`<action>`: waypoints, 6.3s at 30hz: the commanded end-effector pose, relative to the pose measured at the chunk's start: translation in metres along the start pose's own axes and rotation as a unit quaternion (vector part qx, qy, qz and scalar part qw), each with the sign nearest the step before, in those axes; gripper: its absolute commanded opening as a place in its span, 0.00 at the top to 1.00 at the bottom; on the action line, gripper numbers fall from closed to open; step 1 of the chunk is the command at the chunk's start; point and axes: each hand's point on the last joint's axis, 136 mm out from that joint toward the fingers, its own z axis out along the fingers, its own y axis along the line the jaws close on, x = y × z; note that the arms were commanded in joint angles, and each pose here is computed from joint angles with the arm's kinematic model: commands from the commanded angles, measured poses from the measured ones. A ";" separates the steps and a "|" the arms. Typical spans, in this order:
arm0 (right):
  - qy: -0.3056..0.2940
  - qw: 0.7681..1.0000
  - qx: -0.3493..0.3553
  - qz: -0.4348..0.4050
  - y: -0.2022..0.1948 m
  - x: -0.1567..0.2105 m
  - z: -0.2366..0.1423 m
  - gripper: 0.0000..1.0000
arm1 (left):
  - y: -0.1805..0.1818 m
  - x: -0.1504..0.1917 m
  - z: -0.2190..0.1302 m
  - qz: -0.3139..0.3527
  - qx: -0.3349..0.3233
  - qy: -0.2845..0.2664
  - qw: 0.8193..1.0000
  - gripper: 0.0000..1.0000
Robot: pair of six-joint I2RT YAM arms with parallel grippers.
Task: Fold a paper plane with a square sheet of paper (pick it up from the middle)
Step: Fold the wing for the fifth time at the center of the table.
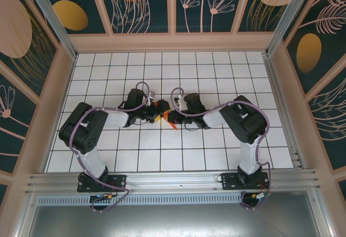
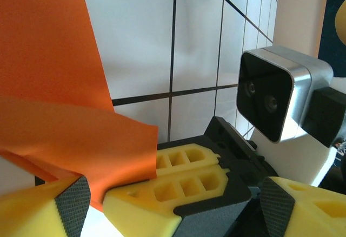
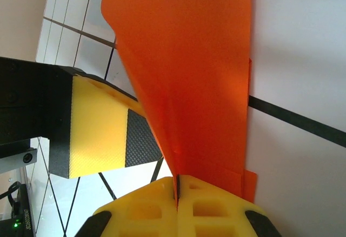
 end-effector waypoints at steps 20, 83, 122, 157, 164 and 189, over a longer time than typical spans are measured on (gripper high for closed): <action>0.040 0.998 0.041 0.024 -0.024 0.019 0.005 0.93 | 0.032 -0.014 0.007 -0.025 -0.085 -0.028 0.996 0.33; 0.093 0.981 0.104 -0.133 0.007 0.017 -0.021 0.80 | 0.061 -0.015 0.008 -0.066 -0.147 -0.036 0.986 0.33; 0.132 0.988 0.073 -0.011 -0.024 0.040 -0.013 0.97 | -0.010 0.003 0.001 0.028 -0.014 -0.005 1.000 0.29; 0.126 0.991 0.043 -0.001 0.000 0.038 -0.033 0.81 | 0.034 -0.002 0.014 -0.021 -0.107 -0.023 0.994 0.30; 0.144 0.988 0.059 0.019 -0.017 0.052 -0.027 0.91 | 0.041 -0.002 0.014 -0.028 -0.123 -0.026 0.992 0.30; 0.052 0.994 0.067 0.062 0.034 0.021 -0.035 1.00 | 0.049 -0.006 0.011 -0.050 -0.143 -0.043 0.988 0.33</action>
